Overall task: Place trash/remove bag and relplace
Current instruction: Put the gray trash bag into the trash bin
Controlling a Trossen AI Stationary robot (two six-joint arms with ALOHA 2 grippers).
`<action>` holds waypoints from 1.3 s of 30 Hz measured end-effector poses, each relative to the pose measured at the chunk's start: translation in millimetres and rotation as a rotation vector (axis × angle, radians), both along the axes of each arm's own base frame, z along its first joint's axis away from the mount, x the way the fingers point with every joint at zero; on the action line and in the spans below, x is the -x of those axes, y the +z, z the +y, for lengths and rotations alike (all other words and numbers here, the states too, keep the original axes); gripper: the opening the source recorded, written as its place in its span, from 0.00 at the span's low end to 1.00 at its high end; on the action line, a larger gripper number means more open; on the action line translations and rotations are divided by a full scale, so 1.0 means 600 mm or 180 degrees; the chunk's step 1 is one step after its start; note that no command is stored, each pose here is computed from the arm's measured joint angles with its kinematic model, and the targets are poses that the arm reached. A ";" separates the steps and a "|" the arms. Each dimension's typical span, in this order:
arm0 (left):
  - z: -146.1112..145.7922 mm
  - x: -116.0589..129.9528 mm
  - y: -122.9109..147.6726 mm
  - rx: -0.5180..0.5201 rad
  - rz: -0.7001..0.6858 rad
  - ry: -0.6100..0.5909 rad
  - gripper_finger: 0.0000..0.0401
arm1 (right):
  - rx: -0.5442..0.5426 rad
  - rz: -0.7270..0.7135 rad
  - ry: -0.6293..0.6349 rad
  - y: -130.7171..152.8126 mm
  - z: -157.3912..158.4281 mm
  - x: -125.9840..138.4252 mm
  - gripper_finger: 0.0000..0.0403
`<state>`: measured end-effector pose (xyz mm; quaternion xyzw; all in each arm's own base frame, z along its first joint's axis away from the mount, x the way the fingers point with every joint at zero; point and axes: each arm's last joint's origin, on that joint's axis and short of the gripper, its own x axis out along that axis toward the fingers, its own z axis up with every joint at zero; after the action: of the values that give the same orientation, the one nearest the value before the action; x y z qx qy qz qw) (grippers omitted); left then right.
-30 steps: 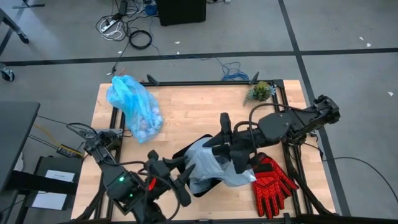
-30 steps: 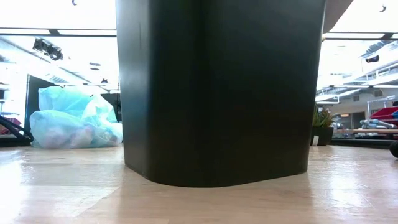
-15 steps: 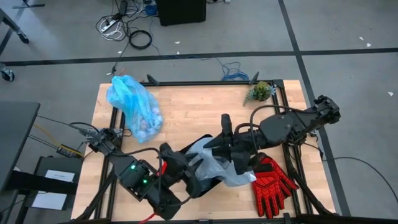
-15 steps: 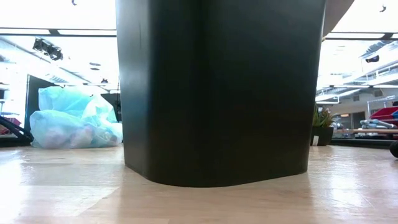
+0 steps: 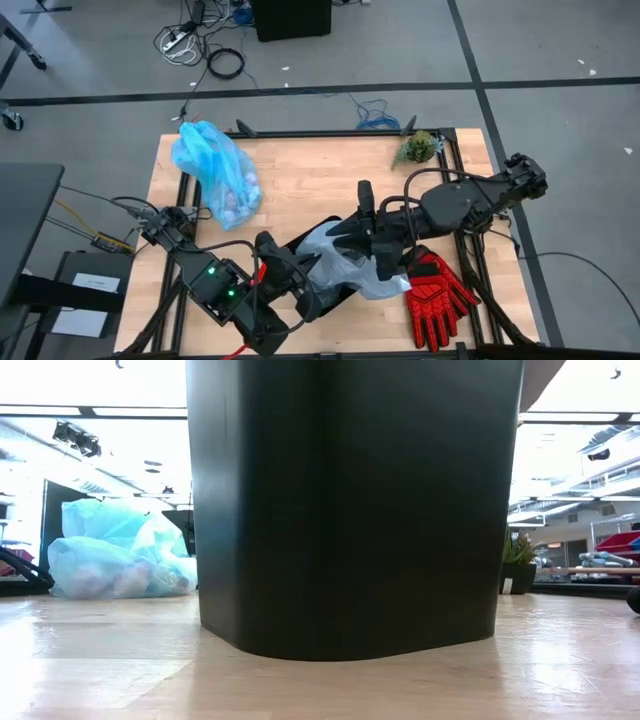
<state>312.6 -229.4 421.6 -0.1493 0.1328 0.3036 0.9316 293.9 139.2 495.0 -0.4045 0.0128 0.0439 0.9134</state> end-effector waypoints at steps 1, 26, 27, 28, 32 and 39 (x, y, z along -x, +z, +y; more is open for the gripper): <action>0.000 0.004 -0.001 0.0015 0.0016 0.0012 0.01 | -0.0005 -0.0015 -0.0048 0.001 0.002 0.001 0.20; -0.031 0.070 -0.026 0.0690 0.0374 -0.0011 0.00 | -0.1162 0.1037 0.0253 -0.028 0.003 0.042 0.19; -0.032 0.071 -0.026 0.0692 0.0375 -0.0017 0.00 | -0.1229 0.1277 0.0307 -0.039 -0.001 0.041 0.19; -0.033 0.072 -0.026 0.0694 0.0381 -0.0025 0.00 | -0.1264 0.1470 0.0330 -0.049 -0.003 0.040 0.20; -0.034 0.073 -0.026 0.0702 0.0389 -0.0036 0.00 | -0.1301 0.1677 0.0315 -0.068 -0.007 0.035 0.25; -0.034 0.073 -0.026 0.0698 0.0385 -0.0033 0.00 | -0.1101 0.1904 0.0142 -0.123 -0.006 0.019 0.42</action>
<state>268.9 -250.0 406.1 -0.2310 0.2219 0.2908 0.9015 282.6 135.7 421.5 -0.2131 0.2635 0.1820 0.9231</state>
